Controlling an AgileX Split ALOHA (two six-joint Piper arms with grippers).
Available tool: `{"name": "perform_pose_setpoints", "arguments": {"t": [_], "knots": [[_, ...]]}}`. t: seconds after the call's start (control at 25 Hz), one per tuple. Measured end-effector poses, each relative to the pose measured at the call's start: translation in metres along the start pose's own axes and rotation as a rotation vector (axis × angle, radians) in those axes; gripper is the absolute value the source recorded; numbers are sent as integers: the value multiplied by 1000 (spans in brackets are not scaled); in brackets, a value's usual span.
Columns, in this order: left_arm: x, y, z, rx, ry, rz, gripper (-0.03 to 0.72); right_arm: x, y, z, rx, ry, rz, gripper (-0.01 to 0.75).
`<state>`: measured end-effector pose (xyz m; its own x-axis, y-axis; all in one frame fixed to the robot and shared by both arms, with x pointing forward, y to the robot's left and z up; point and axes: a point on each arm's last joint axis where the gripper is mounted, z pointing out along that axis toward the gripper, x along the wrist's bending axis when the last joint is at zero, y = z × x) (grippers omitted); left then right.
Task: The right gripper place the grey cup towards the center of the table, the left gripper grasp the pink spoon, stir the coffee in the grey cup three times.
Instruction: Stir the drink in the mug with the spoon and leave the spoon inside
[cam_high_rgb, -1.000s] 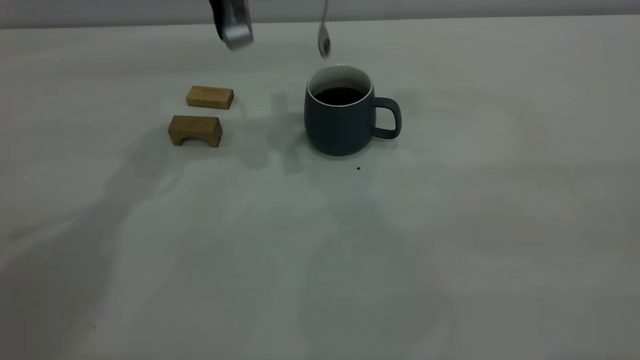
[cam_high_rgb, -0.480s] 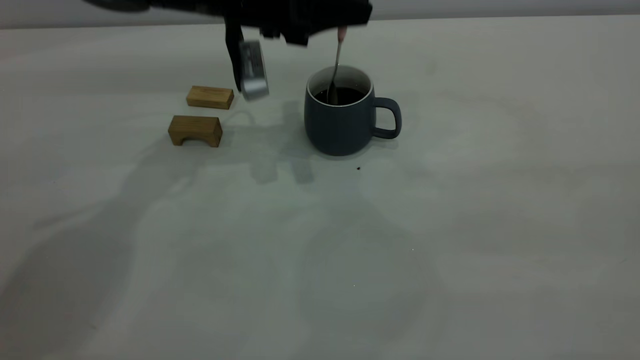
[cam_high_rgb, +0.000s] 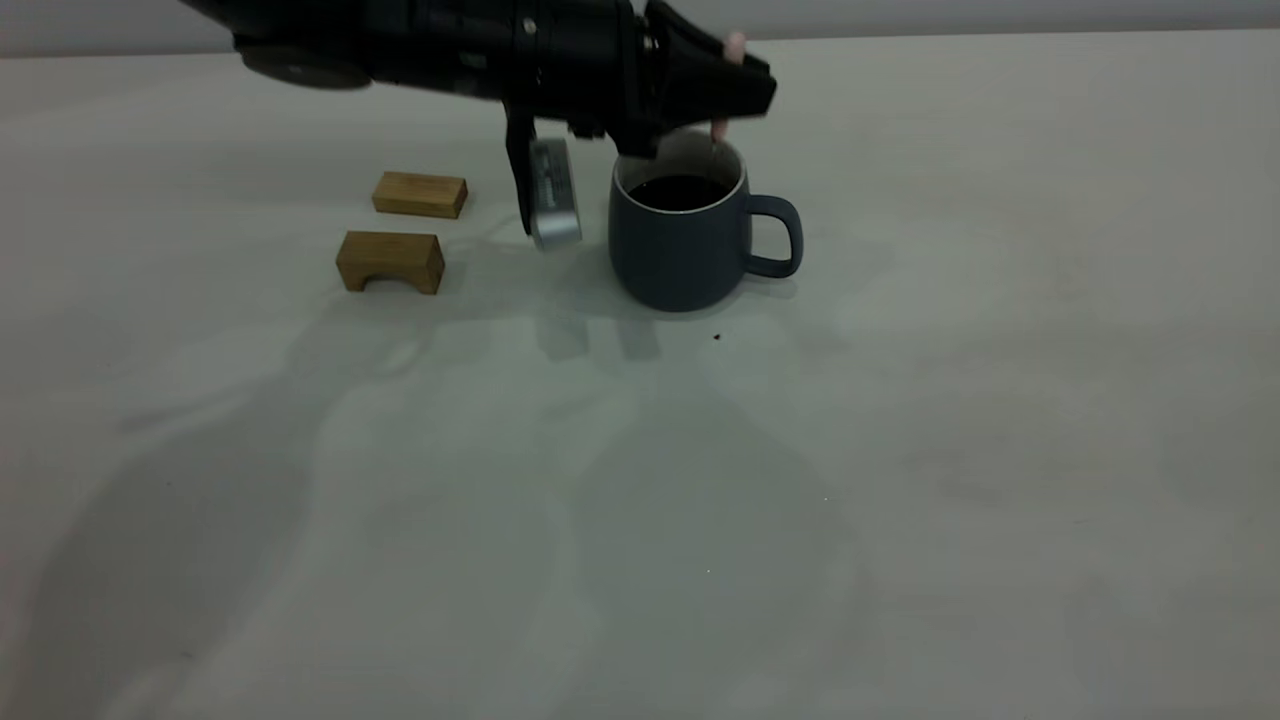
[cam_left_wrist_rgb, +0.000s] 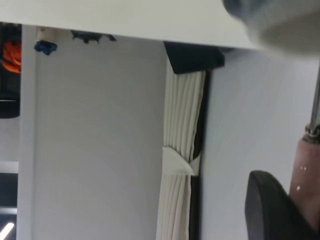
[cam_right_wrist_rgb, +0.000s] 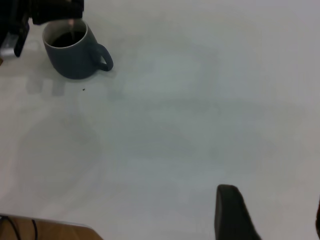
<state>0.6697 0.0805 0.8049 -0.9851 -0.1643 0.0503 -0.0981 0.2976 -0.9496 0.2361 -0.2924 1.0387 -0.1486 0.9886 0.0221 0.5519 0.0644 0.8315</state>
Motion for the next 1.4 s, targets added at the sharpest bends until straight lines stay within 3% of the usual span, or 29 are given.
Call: {"name": "perform_pose_setpoints", "arguments": {"t": [0.6,1.12,1.4], "knots": [[-26,-5,-8,-42,-121,38,124,0,0,0,0,0,0,438],[-6,-12,8,-22,36,102,123,0,0,0,0,0,0,438],[-22,-3,-16,-43,-6,95,123,0,0,0,0,0,0,438]]}}
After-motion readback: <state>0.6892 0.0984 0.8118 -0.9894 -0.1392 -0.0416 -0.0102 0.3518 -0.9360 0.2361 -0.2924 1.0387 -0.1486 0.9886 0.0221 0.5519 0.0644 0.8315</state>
